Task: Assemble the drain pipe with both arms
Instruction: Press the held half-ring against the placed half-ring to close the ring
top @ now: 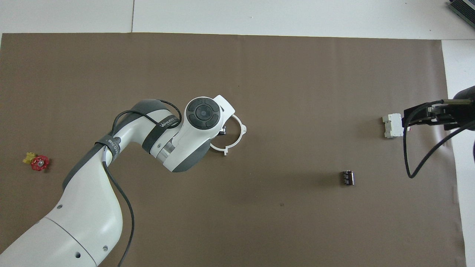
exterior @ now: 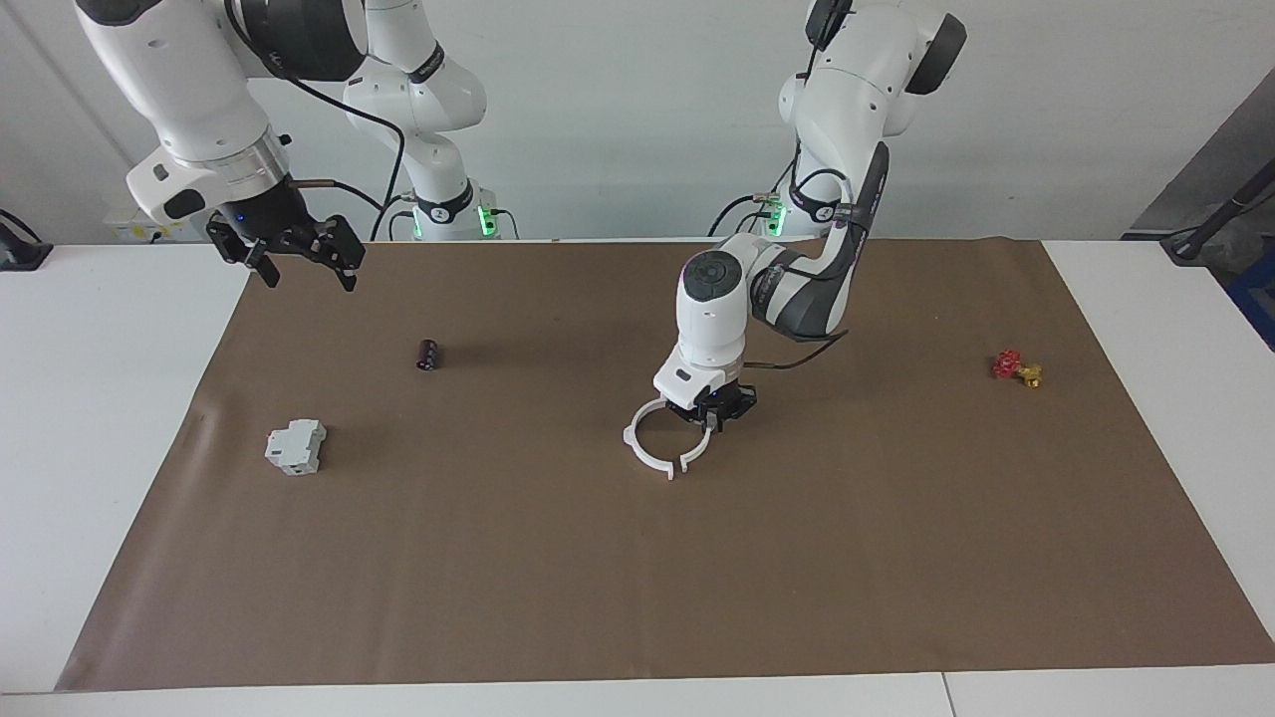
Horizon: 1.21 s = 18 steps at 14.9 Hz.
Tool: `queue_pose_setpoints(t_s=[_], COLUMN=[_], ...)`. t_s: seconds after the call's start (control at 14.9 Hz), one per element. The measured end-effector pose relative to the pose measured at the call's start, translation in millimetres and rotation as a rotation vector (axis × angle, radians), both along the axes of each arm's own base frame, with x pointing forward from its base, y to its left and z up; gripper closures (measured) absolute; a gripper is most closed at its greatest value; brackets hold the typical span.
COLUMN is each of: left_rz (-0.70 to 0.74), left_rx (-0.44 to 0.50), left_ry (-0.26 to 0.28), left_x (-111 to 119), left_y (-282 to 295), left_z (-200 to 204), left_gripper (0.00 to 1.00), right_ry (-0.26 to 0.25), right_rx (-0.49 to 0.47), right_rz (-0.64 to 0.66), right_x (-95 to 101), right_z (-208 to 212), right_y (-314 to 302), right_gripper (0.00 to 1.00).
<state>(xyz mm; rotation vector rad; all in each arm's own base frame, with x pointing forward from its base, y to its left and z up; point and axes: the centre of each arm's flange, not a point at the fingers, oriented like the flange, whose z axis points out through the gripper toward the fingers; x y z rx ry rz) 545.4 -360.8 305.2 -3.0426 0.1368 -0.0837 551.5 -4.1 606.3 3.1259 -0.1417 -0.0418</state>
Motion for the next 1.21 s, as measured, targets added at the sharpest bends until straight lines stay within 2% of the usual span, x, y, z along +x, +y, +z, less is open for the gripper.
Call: queue_pose_setpoints(t_s=[1.21], left_rz=[-0.012], left_rx=[-0.018], left_ry=[-0.008], left_x=[1.5], left_y=[-10.5], left_z=[-2.4], left_gripper=[0.79], right_ry=[0.0], right_rx=[0.0], right_rz=[0.0], right_x=[0.0], right_z=[0.0], right_y=[0.0], right_gripper=[0.0])
